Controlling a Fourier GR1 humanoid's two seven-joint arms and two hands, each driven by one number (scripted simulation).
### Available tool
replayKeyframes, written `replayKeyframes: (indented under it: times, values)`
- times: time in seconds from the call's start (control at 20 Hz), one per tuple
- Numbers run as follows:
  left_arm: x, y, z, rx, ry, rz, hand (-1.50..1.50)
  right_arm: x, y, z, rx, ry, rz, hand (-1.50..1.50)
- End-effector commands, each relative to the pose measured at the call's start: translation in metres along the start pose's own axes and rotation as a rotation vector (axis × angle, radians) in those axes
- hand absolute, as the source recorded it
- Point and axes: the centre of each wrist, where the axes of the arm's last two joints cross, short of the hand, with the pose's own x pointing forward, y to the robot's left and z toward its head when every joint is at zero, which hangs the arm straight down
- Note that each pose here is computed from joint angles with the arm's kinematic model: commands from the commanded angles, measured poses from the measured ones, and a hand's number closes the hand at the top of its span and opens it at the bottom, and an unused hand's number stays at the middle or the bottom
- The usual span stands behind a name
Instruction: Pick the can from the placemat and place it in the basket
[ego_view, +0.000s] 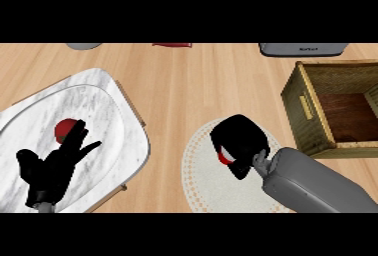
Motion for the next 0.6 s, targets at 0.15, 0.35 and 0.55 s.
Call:
replayKeyframes:
  times: [0.15,0.35,0.55]
  values:
    - [-0.050,0.009,0.012,0.002,0.264,-0.042,0.00,0.017,0.003,-0.010,-0.069,-0.019,0.030,1.50]
    - [-0.052,0.009,0.020,0.045,0.285,-0.008,0.00,0.028,0.023,0.025,-0.079,0.136,-0.040,1.50]
    - [-0.063,0.014,0.029,0.080,0.306,0.013,0.00,0.045,0.012,0.056,-0.203,0.217,-0.136,1.50]
